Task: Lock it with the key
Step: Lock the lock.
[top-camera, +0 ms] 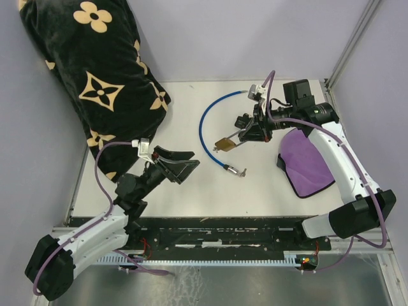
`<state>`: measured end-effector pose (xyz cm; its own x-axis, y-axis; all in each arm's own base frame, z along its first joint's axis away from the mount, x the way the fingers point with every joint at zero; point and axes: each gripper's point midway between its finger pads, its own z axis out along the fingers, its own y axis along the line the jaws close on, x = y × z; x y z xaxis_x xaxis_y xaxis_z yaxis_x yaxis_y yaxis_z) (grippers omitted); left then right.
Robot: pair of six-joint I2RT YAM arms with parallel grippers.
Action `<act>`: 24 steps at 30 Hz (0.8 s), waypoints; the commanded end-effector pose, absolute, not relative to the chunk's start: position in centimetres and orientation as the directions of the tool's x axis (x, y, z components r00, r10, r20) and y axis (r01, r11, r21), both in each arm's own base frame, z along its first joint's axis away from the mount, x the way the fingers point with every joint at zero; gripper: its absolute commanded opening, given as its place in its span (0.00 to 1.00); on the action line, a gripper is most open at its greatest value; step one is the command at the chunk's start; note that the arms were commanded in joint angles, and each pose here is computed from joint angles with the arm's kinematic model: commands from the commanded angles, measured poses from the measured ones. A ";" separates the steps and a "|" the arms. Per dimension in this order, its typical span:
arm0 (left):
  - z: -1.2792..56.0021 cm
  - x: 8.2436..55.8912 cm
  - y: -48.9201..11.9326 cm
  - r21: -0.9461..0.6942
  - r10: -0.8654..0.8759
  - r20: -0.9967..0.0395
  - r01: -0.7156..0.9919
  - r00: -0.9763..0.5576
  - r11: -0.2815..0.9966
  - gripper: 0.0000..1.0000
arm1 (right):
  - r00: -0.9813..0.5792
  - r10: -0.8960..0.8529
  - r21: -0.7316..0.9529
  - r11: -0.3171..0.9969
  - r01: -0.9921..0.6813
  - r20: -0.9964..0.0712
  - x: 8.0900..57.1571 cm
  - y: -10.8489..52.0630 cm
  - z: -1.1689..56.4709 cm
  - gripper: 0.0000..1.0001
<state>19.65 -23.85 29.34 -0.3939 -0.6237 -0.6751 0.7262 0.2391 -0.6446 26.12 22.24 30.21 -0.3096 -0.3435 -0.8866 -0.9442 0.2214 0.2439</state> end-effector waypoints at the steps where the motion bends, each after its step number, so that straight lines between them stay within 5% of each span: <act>1: 29.2 19.9 -23.2 -0.563 -0.660 -0.697 0.785 -0.282 0.259 0.95 | -0.252 -0.243 0.224 0.138 -0.965 -0.937 25.0 23.3 33.4 0.02; 12: 30.0 20.3 -26.9 -0.164 -0.507 -0.862 0.941 0.009 0.295 0.96 | -0.290 -0.165 0.287 0.045 -0.957 -0.943 23.4 24.0 35.7 0.02; 18: 31.2 21.3 -29.2 -0.186 -0.499 -0.865 0.956 -0.051 0.226 0.89 | -0.296 -0.142 0.297 0.013 -0.955 -0.945 22.5 24.1 36.3 0.02; 24: 32.5 21.1 -30.7 -0.215 -0.534 -0.838 0.968 -0.113 0.132 0.72 | -0.296 -0.131 0.298 0.007 -0.955 -0.946 21.9 24.0 36.6 0.02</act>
<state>22.18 -30.04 29.27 -0.1531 -0.4718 -0.8683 0.9348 0.2159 -0.2821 23.62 23.87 33.34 -0.3930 -0.1897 -0.8998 -0.9194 0.0991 0.3807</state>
